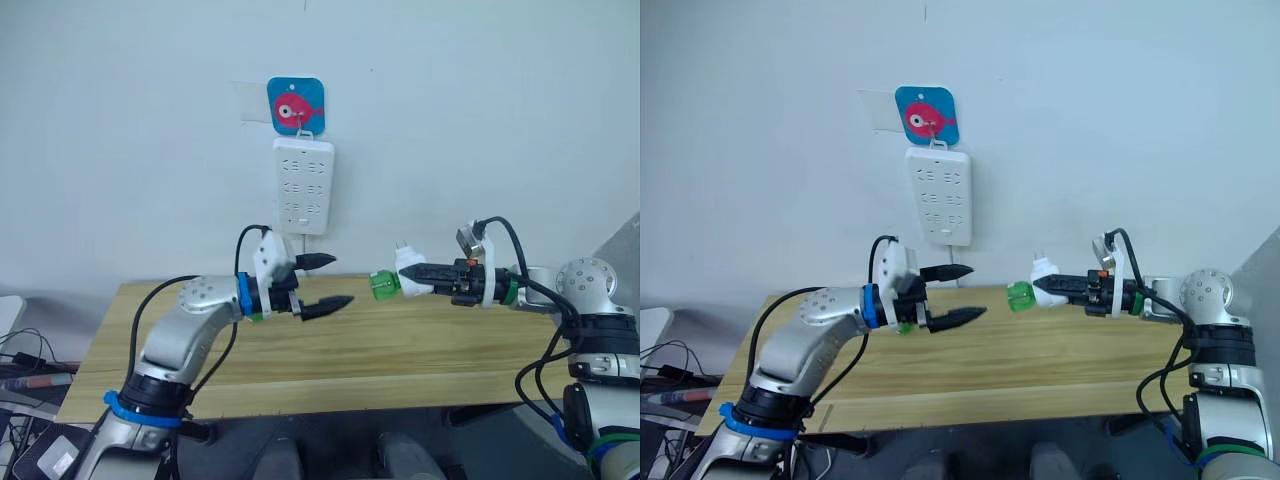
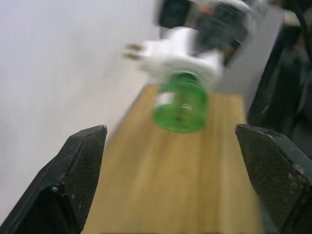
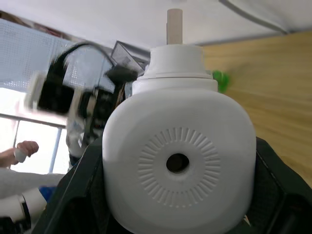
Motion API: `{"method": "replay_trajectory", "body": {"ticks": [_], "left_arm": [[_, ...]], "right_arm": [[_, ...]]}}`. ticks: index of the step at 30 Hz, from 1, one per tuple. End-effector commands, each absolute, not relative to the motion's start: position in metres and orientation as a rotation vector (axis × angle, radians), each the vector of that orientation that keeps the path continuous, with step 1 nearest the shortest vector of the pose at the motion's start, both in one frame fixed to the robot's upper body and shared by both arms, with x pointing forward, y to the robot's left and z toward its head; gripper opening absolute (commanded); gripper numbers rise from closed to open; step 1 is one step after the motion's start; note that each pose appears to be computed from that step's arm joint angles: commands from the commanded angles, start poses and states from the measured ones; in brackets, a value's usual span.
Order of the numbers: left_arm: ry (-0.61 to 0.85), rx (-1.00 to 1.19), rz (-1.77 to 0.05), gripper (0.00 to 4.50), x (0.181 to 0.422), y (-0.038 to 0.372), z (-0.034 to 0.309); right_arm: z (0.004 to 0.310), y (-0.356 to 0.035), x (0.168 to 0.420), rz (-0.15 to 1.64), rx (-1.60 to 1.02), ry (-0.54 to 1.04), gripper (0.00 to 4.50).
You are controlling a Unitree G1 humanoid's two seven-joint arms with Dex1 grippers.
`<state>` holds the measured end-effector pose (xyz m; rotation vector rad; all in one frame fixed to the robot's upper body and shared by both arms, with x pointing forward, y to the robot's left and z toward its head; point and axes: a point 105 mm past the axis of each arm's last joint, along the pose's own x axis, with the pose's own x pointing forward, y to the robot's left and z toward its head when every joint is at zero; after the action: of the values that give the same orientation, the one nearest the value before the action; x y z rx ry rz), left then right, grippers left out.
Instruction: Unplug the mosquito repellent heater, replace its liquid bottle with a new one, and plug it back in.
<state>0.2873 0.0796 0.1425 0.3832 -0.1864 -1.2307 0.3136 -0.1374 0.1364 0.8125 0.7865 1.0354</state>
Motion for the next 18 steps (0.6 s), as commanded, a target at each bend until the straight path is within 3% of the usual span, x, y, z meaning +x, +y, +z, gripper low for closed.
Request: {"method": "replay_trajectory", "body": {"ticks": [1, 7, 18], "left_arm": [[-0.529, 0.703, -1.152, 4.49, 0.278, 0.068, 0.153], [-0.778, 0.913, -1.08, 4.49, 0.275, 0.051, 0.14], [-0.919, 0.96, -0.992, 4.49, 0.289, 0.035, 0.134]], "right_arm": [[0.153, -0.135, 0.315, 1.071, 0.833, 0.741, 2.99], [0.155, -0.13, 0.312, 1.086, 0.84, 0.747, 2.99], [0.159, -0.126, 0.303, 1.13, 0.841, 0.755, 2.99]]}}
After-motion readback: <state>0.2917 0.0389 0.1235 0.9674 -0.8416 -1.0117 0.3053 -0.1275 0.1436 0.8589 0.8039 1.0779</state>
